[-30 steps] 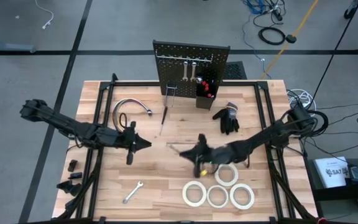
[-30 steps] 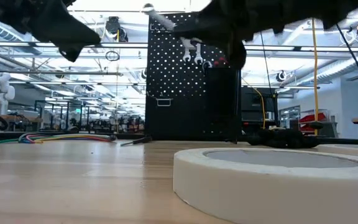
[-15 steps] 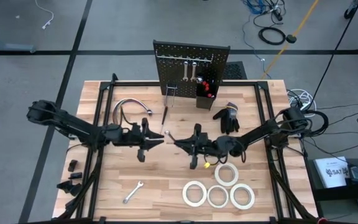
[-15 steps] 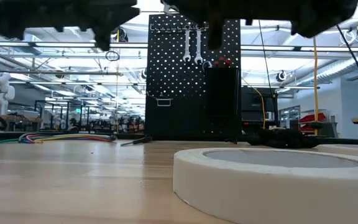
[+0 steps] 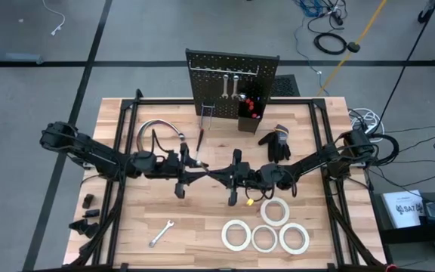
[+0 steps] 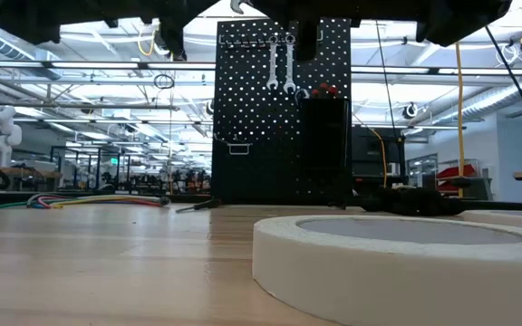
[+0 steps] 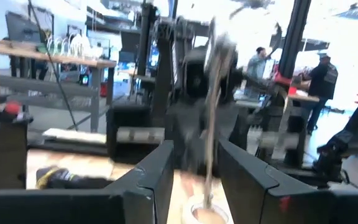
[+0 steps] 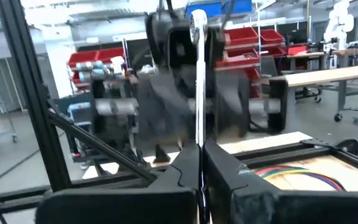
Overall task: Hang tools onto peg board
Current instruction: Hang the silver wrench on the peg board
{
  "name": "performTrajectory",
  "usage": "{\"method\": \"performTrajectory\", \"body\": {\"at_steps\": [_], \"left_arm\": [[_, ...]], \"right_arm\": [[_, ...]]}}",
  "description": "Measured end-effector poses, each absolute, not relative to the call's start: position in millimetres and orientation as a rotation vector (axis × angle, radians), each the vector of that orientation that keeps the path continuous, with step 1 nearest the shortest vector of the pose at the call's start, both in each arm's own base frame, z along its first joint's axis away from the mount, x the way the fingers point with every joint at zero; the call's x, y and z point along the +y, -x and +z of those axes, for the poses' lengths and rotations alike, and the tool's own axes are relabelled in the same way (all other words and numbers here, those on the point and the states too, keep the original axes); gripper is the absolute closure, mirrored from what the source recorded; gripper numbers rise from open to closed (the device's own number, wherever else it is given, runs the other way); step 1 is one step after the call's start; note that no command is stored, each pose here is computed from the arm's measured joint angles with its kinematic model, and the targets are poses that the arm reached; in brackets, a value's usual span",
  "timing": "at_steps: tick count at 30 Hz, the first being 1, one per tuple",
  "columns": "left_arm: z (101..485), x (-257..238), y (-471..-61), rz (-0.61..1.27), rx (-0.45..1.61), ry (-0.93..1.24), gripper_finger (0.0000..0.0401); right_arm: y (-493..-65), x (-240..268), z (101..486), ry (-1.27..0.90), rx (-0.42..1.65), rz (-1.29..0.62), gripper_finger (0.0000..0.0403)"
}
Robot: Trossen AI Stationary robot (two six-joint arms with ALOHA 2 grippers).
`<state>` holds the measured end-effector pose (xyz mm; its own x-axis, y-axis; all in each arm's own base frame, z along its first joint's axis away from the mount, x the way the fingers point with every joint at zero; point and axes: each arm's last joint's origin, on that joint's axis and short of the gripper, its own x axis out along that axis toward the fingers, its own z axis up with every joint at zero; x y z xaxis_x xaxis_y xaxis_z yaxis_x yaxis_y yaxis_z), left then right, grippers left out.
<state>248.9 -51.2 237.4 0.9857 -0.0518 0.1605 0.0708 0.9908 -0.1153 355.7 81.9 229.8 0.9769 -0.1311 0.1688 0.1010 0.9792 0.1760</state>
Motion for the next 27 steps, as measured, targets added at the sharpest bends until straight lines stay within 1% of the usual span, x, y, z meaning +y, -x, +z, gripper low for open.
{"method": "performTrajectory", "body": {"at_steps": [8,20,23,25,27], "left_arm": [[247.3,-49.9,-254.8,-0.067,-0.180,0.122,0.0276],[247.1,-40.8,-256.5,-0.037,-0.179,0.125,0.0280],[246.8,-37.8,-257.0,-0.025,-0.177,0.124,0.0301],[245.4,-36.0,-257.5,-0.021,-0.163,0.119,0.0326],[245.0,-34.9,-257.6,-0.015,-0.159,0.114,0.0360]], "right_arm": [[-357.0,76.5,229.3,-0.164,-0.182,-0.136,0.0402],[-357.4,70.4,233.1,-0.158,-0.221,-0.157,0.0402],[-357.4,69.3,233.7,-0.154,-0.228,-0.160,0.0402],[-357.5,69.2,233.5,-0.150,-0.225,-0.163,0.0402],[-357.6,68.8,233.3,-0.143,-0.223,-0.169,0.0401]]}}
